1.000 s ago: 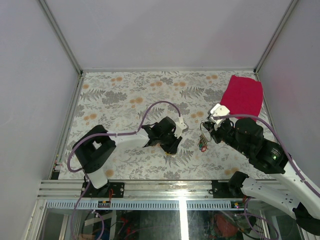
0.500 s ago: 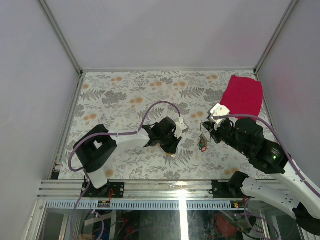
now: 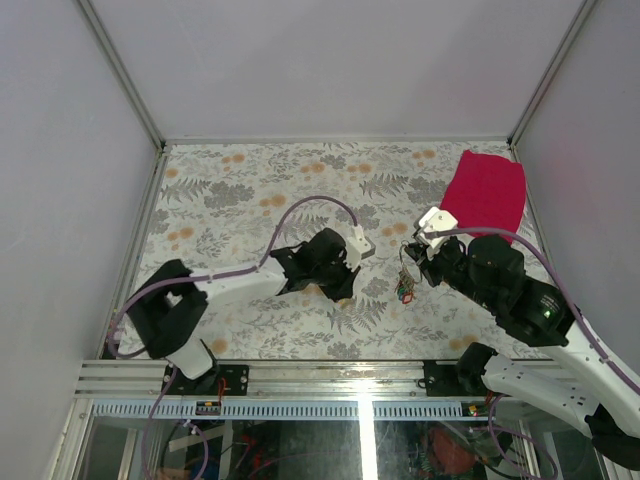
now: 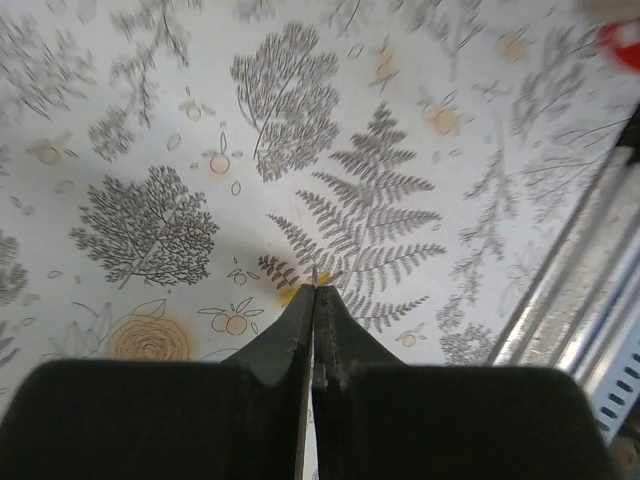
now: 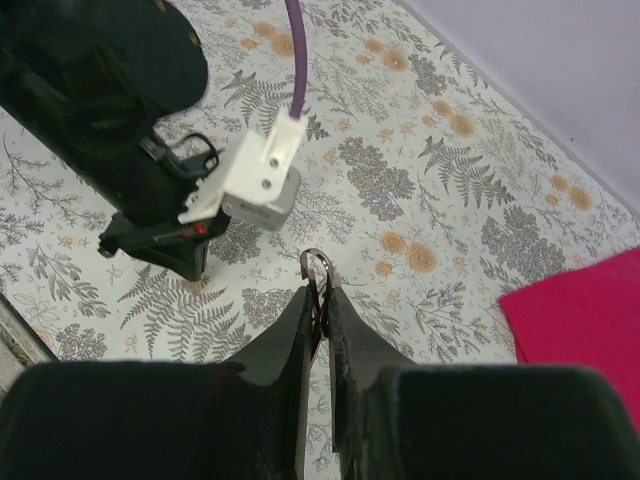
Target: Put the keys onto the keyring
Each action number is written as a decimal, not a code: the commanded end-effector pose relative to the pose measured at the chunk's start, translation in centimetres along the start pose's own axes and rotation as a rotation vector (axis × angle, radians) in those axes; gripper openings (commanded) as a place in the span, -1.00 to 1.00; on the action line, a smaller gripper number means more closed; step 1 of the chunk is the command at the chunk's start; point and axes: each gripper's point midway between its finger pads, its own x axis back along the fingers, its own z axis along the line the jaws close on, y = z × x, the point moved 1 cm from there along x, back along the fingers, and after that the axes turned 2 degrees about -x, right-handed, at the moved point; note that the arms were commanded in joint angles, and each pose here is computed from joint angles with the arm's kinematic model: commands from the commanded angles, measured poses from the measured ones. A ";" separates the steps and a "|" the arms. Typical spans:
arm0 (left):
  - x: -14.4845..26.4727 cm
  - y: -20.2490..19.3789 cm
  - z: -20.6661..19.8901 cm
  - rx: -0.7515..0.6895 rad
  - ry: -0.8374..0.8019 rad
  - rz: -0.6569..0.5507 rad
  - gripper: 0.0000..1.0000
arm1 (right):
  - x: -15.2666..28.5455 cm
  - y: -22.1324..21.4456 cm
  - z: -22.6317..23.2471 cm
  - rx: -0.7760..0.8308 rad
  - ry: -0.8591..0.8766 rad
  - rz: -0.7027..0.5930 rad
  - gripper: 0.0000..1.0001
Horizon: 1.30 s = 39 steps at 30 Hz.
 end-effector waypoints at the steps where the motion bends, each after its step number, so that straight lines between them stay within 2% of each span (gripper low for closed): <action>1: 3.4 3.9 -0.7 -0.096 0.016 -0.154 -1.00 | 0.1 2.4 -0.5 -0.006 -0.018 -0.086 -1.00; 5: 6.5 6.2 -1.7 -0.168 0.018 -0.250 -1.00 | 0.1 2.9 -0.2 -0.009 -0.001 -0.099 -1.00; 17: 19.6 14.3 -5.3 -0.410 0.092 -0.626 -1.00 | -0.6 5.6 2.0 -0.059 0.137 -0.117 -1.00; 25: 23.2 16.4 -7.4 -0.531 0.058 -0.682 -1.00 | -0.8 7.4 3.3 -0.088 0.217 -0.146 -1.00; 39: 23.6 16.9 -9.9 -0.611 -0.041 -0.674 -1.00 | -1.2 9.7 4.4 -0.174 0.283 -0.202 -1.00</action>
